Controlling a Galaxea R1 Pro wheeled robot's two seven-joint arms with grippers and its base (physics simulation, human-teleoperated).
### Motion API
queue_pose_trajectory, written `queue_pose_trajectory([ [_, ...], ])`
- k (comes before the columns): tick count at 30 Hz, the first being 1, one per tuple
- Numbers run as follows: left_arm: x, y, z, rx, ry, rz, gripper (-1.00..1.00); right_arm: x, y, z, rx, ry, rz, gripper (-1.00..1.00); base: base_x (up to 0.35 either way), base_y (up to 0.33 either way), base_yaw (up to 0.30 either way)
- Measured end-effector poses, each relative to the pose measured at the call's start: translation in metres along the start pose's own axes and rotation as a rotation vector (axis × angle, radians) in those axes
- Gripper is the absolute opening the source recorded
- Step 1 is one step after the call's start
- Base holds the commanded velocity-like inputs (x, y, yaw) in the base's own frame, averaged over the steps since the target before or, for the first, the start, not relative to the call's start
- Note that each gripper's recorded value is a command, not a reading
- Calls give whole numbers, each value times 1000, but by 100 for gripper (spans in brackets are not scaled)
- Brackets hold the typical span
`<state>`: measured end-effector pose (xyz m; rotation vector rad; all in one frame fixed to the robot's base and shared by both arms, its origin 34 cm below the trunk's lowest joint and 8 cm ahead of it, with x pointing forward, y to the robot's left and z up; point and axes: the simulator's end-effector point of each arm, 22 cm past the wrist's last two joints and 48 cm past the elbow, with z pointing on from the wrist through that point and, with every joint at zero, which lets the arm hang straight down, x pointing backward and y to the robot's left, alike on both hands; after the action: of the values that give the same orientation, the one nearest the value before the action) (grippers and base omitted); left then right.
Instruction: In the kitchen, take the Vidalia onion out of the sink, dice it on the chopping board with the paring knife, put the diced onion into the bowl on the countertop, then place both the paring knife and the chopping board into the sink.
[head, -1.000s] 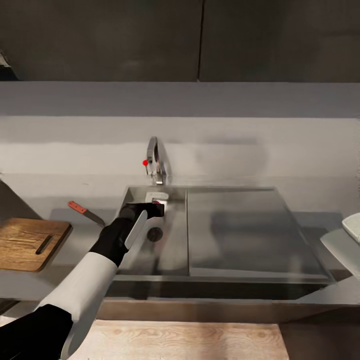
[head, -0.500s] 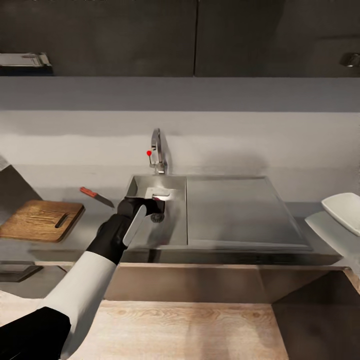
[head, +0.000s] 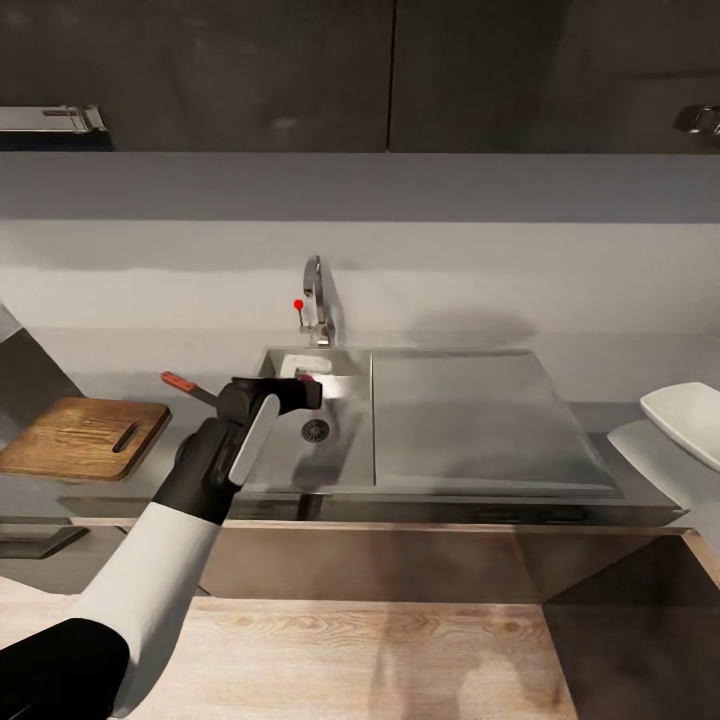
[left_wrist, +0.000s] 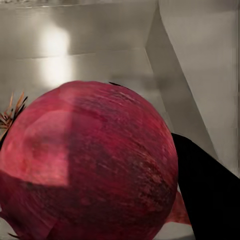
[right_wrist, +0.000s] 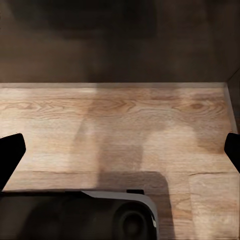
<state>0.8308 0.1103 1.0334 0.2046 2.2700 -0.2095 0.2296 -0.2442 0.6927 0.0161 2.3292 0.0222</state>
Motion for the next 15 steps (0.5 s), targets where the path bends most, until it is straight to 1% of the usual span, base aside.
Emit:
queue_pose_trajectory([
  [2, -4, -1, -4, 3, -5, 3, -100, 6, 1, -7, 0, 14, 1, 100, 0, 0, 0],
  [7, -14, -5, -15, 11, -20, 11, -100, 30, 5, -37, -4, 67, 8, 100, 0, 0, 0],
  [8, -17, -6, -17, 13, -24, 14, -100, 36, 6, -47, -4, 83, 11, 100, 0, 0, 0],
  [9, -23, -7, -22, 16, -35, 17, -100, 51, 11, -73, -10, 118, 20, 100, 0, 0, 0],
  [10, -25, -8, -24, 17, -41, 19, -100, 57, 13, -86, -12, 131, 28, 100, 0, 0, 0],
  [14, -30, -9, -29, 18, -55, 20, -100, 62, 23, -109, -22, 141, 53, 100, 0, 0, 0],
  [15, -30, -9, -29, 19, -55, 20, -100, 62, 23, -111, -21, 143, 54, 100, 0, 0, 0],
])
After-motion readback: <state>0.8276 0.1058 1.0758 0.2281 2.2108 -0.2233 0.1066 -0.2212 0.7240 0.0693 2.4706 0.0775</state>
